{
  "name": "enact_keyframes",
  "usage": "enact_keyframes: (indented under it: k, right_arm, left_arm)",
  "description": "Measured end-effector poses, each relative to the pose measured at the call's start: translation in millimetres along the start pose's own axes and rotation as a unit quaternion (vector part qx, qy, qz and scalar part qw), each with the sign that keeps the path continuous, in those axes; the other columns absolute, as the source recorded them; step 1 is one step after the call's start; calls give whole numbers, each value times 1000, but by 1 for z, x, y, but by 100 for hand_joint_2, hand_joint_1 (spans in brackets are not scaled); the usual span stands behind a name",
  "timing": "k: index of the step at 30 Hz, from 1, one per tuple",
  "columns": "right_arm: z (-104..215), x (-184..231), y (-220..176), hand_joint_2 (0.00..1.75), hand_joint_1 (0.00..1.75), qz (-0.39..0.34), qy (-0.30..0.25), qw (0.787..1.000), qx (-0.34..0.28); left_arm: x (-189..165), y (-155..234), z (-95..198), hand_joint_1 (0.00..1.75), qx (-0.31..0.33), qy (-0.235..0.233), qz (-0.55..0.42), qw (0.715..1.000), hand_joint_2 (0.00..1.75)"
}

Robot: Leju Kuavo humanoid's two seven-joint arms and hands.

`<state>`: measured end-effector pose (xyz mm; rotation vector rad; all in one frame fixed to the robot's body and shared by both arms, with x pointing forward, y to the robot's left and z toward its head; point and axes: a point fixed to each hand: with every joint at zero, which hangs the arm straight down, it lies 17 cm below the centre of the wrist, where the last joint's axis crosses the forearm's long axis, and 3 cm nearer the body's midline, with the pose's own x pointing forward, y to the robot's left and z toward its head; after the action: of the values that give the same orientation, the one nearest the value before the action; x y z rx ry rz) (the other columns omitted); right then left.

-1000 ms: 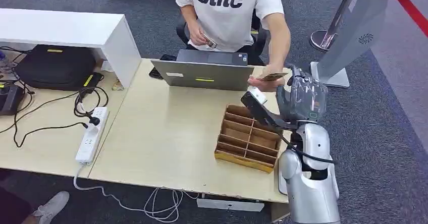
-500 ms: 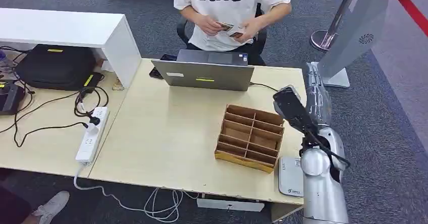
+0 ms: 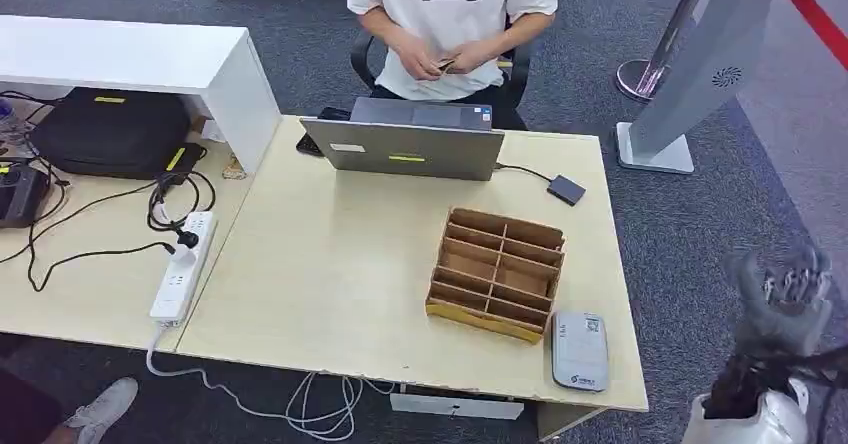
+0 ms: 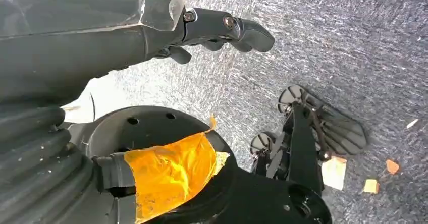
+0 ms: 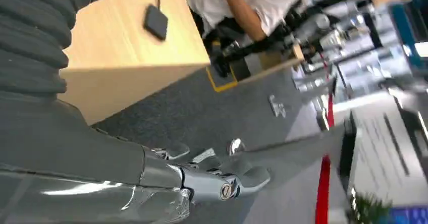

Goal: Pass the card to the sensor for recognition and then transmit it.

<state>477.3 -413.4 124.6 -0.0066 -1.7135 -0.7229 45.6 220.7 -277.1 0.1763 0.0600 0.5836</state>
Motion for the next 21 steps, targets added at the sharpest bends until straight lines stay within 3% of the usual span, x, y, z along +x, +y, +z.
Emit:
enact_keyframes:
  k: [1,8,9,10,11,16,19,21]
  right_arm:
    - [4,-8,-29,175,0,-19,3,1000,-22]
    - [8,-13,-40,175,0,-23,7,999,-29]
    - [22,-28,-86,175,0,-41,15,997,-68]
    - [50,-59,-145,175,0,-66,48,989,-120]
    - [137,-120,-238,175,0,-99,128,956,-244]
    - [246,-177,-294,175,0,-87,227,897,-370]
    - [281,-199,-299,175,0,-73,277,870,-402]
    - [311,-218,-303,175,0,-30,347,837,-422]
  left_arm:
    - [1,0,0,0,0,-1,1,1000,175]
    - [2,0,0,0,0,-1,1,1000,175]
    - [2,0,0,0,0,-1,2,1000,175]
    - [3,0,0,0,1,-1,6,1000,175]
    - [0,3,0,0,10,4,8,1000,175]
    - [1,1,0,0,7,2,2,1000,175]
    - [2,0,1,0,4,1,-1,1000,175]
    - [2,0,0,0,4,-1,-8,1000,175]
